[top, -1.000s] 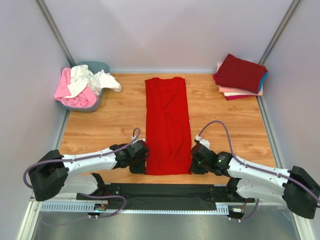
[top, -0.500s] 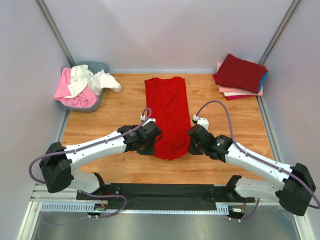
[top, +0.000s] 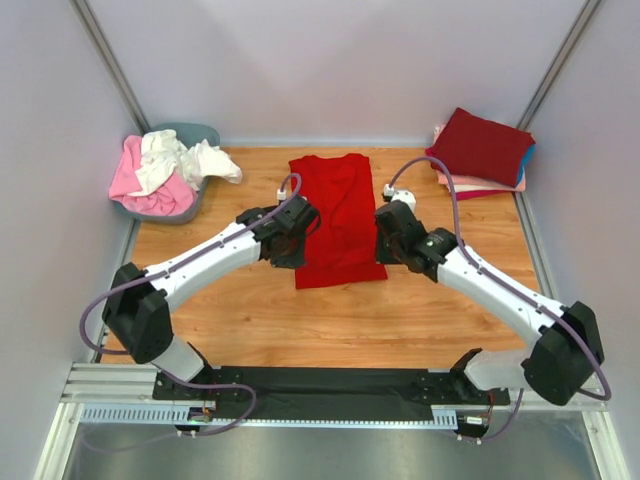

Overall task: Fold and stack the t-shirts
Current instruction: Fold the tshirt

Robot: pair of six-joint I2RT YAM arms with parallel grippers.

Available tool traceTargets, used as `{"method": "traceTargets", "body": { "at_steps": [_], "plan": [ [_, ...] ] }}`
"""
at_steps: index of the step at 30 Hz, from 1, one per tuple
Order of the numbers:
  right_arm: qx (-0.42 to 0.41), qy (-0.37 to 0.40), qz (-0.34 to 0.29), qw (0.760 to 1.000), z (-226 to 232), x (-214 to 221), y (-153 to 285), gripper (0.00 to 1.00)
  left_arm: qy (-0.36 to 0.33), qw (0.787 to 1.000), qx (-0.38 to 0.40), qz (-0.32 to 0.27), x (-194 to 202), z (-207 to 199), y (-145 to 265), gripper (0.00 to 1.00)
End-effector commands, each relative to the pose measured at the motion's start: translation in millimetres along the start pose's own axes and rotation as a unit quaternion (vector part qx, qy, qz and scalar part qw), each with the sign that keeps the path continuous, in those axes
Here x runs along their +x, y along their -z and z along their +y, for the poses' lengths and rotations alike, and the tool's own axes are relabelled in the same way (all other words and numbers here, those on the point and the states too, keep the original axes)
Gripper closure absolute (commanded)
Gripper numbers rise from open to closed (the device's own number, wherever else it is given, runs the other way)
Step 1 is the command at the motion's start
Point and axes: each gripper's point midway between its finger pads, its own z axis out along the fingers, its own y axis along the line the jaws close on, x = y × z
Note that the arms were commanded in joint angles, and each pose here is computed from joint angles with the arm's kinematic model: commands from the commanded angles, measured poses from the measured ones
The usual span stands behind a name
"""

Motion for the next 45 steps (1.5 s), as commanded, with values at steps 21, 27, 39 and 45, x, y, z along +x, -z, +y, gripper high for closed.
{"method": "traceTargets", "body": {
  "at_steps": [21,27,39,45],
  "plan": [
    [-0.023,0.01,0.0,1.0,4,-114,-95,1.0,-0.01,0.999,-0.043,0.018,-100,21,-52,1.0],
    [-0.018,0.01,0.023,1.0,2,-113,-123,0.99,-0.008,0.999,-0.046,0.024,-112,24,-61,1.0],
    [0.026,-0.069,0.07,0.995,-39,-138,-202,0.58,0.019,0.996,-0.046,0.073,-161,47,-142,0.66],
    [0.015,-0.056,0.035,0.998,-46,-189,-196,0.22,0.064,0.998,0.003,0.005,-219,59,-106,0.3]
  ]
}}
